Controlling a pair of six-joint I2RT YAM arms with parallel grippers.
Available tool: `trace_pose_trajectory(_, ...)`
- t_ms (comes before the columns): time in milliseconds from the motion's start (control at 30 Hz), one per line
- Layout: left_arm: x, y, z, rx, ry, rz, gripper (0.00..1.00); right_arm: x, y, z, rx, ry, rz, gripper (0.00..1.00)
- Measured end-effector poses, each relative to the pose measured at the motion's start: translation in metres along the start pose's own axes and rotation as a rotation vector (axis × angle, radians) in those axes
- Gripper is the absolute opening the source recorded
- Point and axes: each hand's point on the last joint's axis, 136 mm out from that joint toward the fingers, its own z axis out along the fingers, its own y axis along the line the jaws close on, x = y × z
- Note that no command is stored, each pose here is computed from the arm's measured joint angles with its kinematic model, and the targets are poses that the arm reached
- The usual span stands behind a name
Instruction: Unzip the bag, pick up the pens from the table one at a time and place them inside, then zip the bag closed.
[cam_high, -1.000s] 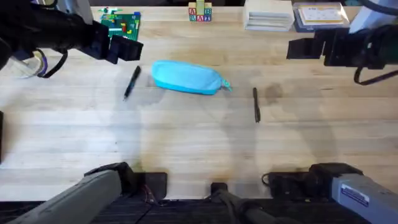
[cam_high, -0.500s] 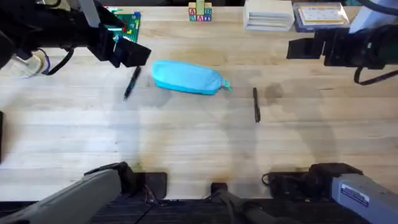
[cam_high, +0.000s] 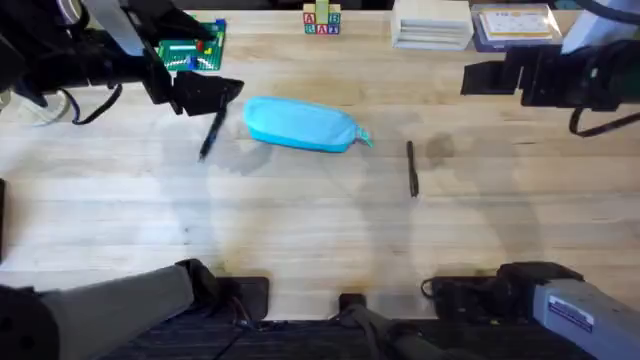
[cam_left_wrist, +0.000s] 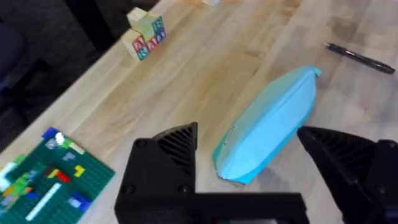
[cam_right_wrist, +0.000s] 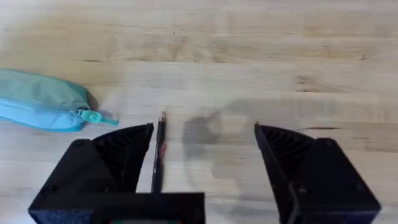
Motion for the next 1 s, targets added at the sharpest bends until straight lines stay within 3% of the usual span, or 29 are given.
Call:
trace_pose_trajectory(267,0.025,-0.01,0.013,0.1,0.007,-0.022,0.991,0.0,0.0,0.0,0.0,0.0,0.0,0.998)
trace_pose_trajectory(500,0.058,-0.001,0.033,0.156,0.011,0.013,0.991,0.0,0.0,0.0,0.0,0.0,0.0,0.998)
trace_pose_trajectory(700,0.084,0.005,0.05,0.194,-0.009,-0.021,0.991,0.0,0.0,0.0,0.0,0.0,0.0,0.998)
trace_pose_trajectory(1000,0.098,0.007,0.061,0.222,-0.049,-0.019,0.991,0.0,0.0,0.0,0.0,0.0,0.0,0.998)
